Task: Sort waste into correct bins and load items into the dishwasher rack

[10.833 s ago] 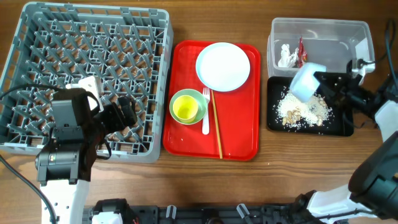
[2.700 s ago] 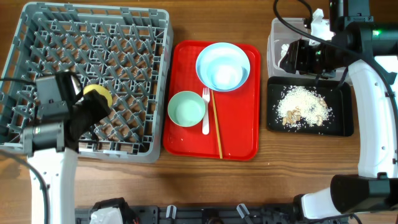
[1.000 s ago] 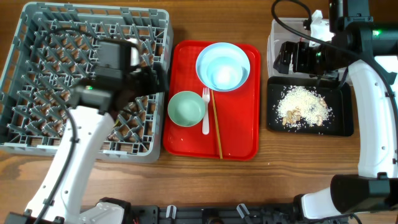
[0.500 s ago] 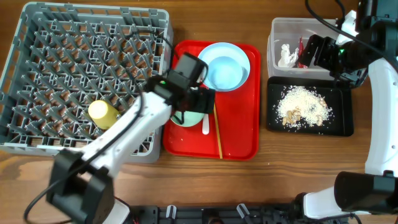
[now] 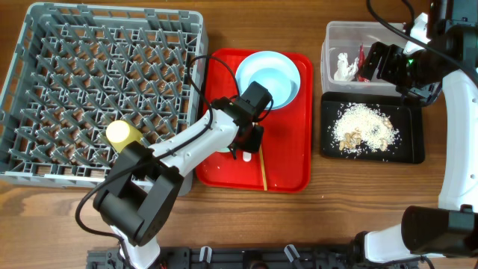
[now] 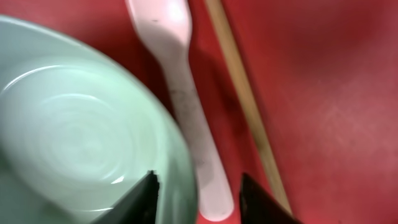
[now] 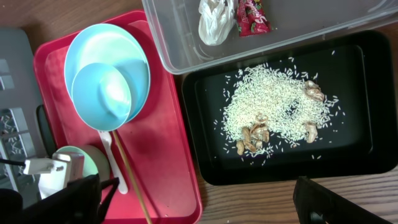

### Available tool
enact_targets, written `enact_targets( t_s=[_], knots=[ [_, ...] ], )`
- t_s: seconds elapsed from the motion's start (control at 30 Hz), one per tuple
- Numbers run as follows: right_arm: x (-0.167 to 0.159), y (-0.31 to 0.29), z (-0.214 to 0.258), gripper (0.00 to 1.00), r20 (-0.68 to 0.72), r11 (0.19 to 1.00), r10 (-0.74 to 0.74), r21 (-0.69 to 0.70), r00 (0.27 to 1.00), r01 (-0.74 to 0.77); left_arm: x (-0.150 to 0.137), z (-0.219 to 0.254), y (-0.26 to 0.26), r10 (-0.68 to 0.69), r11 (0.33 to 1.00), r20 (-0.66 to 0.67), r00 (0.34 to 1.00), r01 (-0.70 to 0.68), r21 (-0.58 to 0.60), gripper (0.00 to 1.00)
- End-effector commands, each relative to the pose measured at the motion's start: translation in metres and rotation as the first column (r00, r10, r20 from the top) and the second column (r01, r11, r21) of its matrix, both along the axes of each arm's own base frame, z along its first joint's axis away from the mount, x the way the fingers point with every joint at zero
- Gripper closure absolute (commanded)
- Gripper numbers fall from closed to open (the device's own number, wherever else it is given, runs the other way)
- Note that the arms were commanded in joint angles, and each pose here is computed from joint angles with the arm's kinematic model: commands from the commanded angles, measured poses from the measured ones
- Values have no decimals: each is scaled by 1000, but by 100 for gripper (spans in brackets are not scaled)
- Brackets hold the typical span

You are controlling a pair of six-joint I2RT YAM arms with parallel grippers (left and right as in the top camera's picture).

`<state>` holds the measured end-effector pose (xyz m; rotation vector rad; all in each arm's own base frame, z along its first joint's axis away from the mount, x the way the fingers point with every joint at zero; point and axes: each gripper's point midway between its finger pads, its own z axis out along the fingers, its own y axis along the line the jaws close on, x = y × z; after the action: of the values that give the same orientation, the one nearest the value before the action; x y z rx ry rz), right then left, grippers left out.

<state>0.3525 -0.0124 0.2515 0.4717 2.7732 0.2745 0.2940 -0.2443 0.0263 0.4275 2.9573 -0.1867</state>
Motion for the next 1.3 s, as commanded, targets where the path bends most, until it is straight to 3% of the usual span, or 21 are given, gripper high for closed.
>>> enact_targets(
  t_s=[0.0, 0.23, 0.5, 0.83, 1.27],
  knots=[
    [0, -3, 0, 0, -2, 1000, -21, -12, 1000, 21, 9, -1, 7, 6, 998, 45, 999, -8, 55, 72],
    [-2, -3, -1, 0, -13, 1000, -21, -11, 1000, 21, 11, -1, 9, 8, 998, 53, 999, -11, 62, 96],
    [-3, -3, -1, 0, -18, 1000, -21, -11, 1000, 20, 15, 15, 3, 8, 999, 74, 997, -10, 35, 96],
    [-4, -3, -1, 0, -21, 1000, -21, -10, 1000, 21, 37, 125, -26, 30, 974, 219, 975, 21, -226, 96],
    [-4, -3, -1, 0, -23, 1000, -21, -10, 1000, 21, 73, 233, 51, 262, 876, 356, 897, -66, -477, 96]
  ],
)
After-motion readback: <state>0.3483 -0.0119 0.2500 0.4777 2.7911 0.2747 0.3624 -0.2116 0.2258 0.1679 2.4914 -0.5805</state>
